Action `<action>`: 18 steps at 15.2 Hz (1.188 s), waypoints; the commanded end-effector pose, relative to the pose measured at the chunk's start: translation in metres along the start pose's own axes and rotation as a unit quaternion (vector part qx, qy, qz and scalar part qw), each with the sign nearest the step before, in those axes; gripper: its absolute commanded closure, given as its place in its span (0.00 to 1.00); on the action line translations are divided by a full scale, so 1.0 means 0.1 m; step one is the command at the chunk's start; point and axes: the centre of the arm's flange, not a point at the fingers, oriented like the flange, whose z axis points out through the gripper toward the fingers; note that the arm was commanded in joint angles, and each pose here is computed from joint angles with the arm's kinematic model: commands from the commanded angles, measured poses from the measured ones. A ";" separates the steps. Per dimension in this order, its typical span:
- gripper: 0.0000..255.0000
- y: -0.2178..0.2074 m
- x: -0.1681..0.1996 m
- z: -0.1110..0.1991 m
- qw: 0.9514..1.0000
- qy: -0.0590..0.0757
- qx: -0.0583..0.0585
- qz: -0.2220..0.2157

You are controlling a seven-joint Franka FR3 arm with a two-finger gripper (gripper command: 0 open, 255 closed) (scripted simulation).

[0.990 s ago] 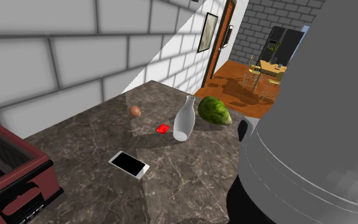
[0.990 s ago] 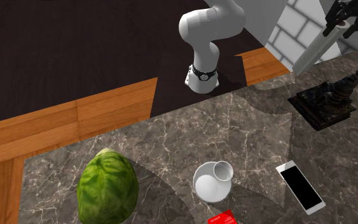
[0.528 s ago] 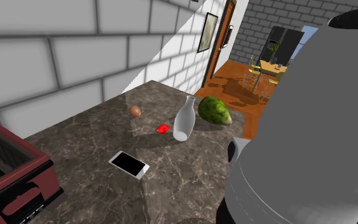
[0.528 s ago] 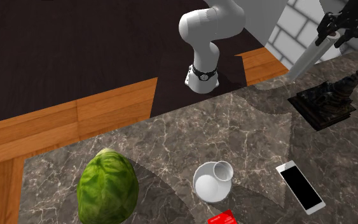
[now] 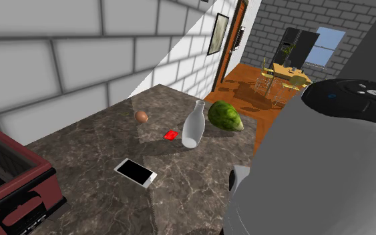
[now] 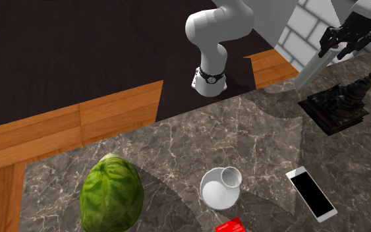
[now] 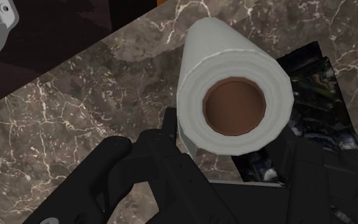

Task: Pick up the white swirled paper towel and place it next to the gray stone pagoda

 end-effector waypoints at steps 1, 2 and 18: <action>1.00 0.00 0.01 0.11 1.000 0.000 0.000 0.000; 1.00 0.00 0.01 0.16 1.000 0.000 0.000 0.000; 0.00 0.00 0.01 0.08 1.000 0.000 0.000 0.000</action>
